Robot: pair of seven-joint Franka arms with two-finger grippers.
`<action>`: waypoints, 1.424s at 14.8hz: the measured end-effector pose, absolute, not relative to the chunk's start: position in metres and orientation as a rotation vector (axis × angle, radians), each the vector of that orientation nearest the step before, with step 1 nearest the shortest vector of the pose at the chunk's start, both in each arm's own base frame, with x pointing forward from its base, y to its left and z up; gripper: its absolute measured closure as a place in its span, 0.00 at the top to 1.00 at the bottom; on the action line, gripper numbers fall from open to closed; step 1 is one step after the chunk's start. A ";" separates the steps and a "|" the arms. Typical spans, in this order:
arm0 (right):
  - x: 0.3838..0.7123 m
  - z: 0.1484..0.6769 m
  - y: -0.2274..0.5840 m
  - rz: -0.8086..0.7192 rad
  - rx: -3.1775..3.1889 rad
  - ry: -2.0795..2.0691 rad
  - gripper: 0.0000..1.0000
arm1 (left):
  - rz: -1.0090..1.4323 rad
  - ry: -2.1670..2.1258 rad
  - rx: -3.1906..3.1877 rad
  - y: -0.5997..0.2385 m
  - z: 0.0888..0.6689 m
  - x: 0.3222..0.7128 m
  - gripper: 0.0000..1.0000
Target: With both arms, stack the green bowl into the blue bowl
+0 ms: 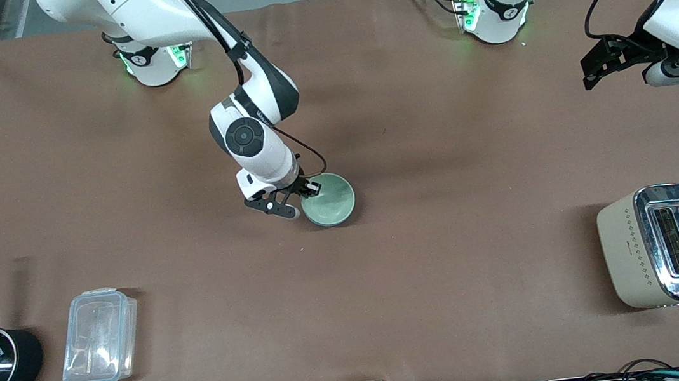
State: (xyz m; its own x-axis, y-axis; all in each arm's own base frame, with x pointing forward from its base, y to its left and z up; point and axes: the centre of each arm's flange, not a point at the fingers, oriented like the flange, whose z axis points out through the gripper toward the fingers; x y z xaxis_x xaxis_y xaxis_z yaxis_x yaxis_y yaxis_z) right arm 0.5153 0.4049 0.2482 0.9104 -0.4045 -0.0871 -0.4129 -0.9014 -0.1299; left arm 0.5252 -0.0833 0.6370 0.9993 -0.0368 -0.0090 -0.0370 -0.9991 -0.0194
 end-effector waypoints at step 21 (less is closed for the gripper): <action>0.570 0.587 0.027 -0.070 -3.078 0.583 1.00 | -0.038 0.061 -3.128 -0.085 0.635 0.536 1.00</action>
